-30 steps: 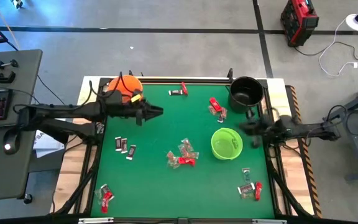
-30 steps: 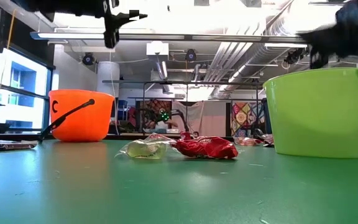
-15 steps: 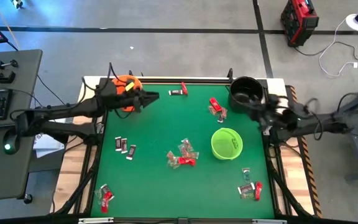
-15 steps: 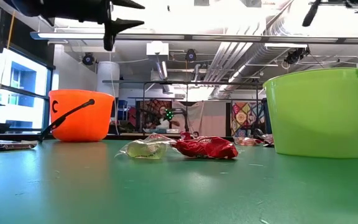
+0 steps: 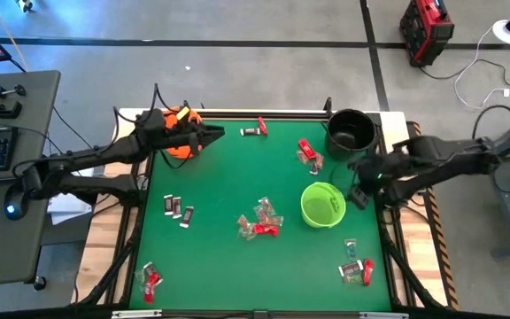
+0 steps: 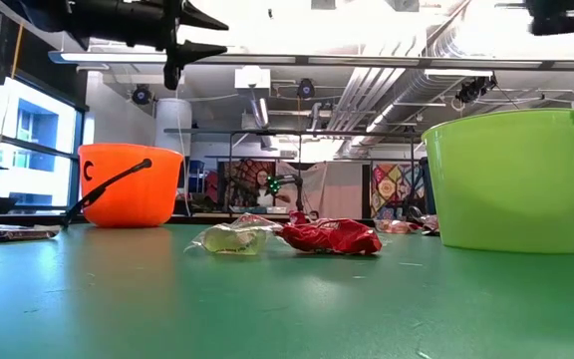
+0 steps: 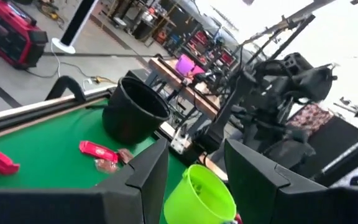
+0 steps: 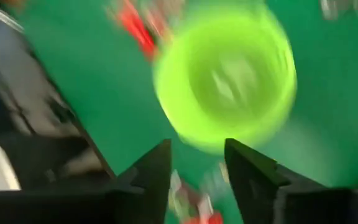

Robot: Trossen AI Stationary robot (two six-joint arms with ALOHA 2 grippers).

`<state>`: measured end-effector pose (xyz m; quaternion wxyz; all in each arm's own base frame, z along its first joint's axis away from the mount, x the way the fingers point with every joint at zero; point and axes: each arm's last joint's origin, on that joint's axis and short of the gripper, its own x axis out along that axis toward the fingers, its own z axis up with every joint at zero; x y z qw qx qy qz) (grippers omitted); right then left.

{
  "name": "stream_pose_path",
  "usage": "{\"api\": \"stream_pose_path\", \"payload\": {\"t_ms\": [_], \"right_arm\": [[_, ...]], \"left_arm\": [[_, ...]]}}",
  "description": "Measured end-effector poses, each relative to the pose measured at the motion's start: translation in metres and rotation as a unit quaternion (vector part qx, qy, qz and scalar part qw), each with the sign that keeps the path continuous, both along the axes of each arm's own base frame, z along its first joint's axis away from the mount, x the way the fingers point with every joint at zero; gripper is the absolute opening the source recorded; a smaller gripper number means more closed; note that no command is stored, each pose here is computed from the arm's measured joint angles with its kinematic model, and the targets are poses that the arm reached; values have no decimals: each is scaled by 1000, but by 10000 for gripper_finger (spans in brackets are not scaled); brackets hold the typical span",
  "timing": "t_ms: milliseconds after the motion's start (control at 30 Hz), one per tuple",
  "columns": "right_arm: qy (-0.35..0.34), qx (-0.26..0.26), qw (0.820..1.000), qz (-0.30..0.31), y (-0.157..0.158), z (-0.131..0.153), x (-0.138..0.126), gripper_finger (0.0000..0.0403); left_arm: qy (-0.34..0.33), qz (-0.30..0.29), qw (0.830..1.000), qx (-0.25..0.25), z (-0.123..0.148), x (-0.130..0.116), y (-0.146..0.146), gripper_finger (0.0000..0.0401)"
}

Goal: Sort candy by brand, put in halloween buckets
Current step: Put the blue gummy into the orange bucket

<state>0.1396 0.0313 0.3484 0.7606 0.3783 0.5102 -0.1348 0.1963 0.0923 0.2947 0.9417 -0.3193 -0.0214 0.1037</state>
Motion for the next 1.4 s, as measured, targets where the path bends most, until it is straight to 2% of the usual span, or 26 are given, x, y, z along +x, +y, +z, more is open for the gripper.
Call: {"api": "stream_pose_path", "payload": {"t_ms": [133,200,367,467,633,933,1067,1400], "right_arm": [[144,53,988,-5,19,-29,-5,181],[181,87,980,-9,30,-48,-5,187],[156,178,971,-2,63,-94,6,188],[162,199,966,-20,77,-119,8,188],[233,153,958,-69,93,-152,-5,188],[261,68,956,-117,109,-183,-1,188],[247,43,959,-131,112,-193,4,188],[274,9,948,-164,117,-214,10,188]], "left_arm": [[9,-19,1000,-5,-2,-1,2,146],[10,-30,999,-6,-2,-2,2,146],[9,-56,998,-8,-2,-3,4,146],[9,-58,998,-8,-2,-5,6,146],[8,-43,999,-10,-2,-8,12,146],[0,-23,1000,-13,0,-13,19,146],[-6,-18,999,-28,1,-14,21,146],[-10,-18,999,-45,1,-14,21,146]]}}
